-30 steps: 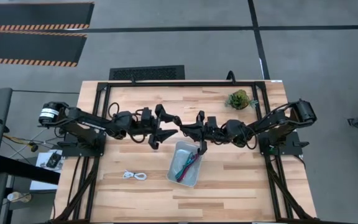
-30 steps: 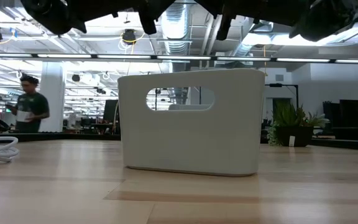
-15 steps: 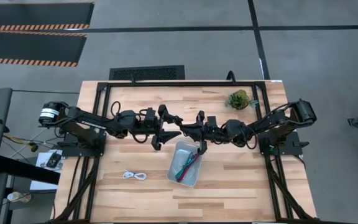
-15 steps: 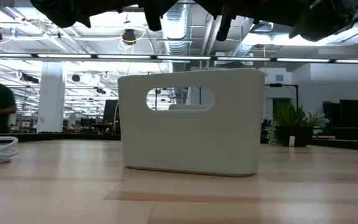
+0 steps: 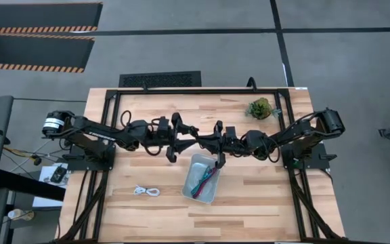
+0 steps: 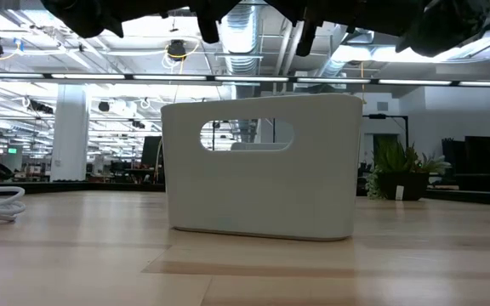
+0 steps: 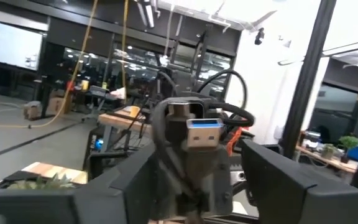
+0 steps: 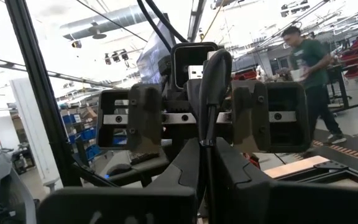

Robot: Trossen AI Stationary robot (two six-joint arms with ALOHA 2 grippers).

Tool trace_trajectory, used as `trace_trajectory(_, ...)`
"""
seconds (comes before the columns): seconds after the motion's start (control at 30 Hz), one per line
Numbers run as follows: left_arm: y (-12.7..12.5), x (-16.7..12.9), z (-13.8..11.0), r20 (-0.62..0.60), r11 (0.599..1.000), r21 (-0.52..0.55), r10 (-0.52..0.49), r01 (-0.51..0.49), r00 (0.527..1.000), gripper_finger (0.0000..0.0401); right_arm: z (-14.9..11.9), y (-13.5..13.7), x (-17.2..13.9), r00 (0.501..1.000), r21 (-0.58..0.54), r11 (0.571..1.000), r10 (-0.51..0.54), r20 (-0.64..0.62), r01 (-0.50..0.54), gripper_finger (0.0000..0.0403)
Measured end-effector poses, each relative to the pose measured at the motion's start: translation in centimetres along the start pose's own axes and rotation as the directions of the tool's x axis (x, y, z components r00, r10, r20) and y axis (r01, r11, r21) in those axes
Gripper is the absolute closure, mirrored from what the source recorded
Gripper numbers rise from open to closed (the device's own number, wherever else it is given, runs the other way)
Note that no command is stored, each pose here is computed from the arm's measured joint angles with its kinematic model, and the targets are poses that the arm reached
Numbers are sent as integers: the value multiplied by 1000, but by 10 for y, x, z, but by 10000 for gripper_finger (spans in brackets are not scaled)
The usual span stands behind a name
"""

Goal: Pick and place USB-C Cables
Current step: Put the black charger cable into the gray bin

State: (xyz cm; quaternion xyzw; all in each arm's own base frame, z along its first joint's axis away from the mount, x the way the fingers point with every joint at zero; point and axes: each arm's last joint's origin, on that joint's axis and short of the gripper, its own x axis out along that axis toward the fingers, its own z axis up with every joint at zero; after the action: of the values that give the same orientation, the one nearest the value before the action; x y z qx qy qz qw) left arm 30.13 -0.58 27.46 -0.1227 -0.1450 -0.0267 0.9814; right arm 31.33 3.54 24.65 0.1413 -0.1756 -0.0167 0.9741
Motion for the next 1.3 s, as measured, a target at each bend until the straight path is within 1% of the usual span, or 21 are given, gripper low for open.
trace_trajectory(0.23, 2, 0, -2, -9, 998, 3, 66, -66, 998, 275, 0, 0, 0, 1000, 10, 1000, -1, 0, 1, 369)
trace_trajectory(0.4, 3, 0, -1, -9, 998, 19, 66, -66, 998, 357, 0, -1, 0, 1000, 30, 1000, -9, -1, 9, 363)
trace_trajectory(0.43, 3, 0, -1, -9, 998, 20, 63, -63, 998, 363, 0, -1, 0, 1000, 32, 999, -10, -2, 10, 359)
trace_trajectory(0.6, 4, -1, -5, -42, 998, 20, 56, -55, 998, 363, -4, -2, 0, 999, 23, 1000, -19, -44, 20, 332)
trace_trajectory(0.73, 4, -2, -6, -90, 998, 15, 68, -67, 994, 363, -5, -2, -1, 997, -8, 1000, -24, -75, 24, 294)
trace_trajectory(0.8, 3, -4, -4, -107, 997, 17, 73, -71, 992, 363, -1, -1, -2, 996, -18, 1000, -24, -81, 23, 270)
trace_trajectory(0.93, 1, -10, 8, -114, 996, 37, 86, -83, 990, 363, 13, 1, -5, 994, -27, 999, -30, -104, 27, 223)
trace_trajectory(1.03, 0, -17, 16, -141, 990, 69, 134, -125, 981, 363, 29, 2, -10, 992, -49, 998, -40, -122, 34, 198)
trace_trajectory(1.17, 1, -28, 22, -243, 970, 98, 239, -221, 940, 363, 54, 4, -23, 983, -70, 995, -82, -165, 72, 185)
trace_trajectory(1.23, 2, -28, 23, -318, 955, 95, 297, -281, 900, 363, 67, 4, -33, 974, -84, 991, -116, -193, 102, 186)
trace_trajectory(1.3, -1, -25, 24, -388, 943, 89, 330, -322, 860, 363, 80, 6, -43, 967, -92, 987, -149, -207, 132, 192)
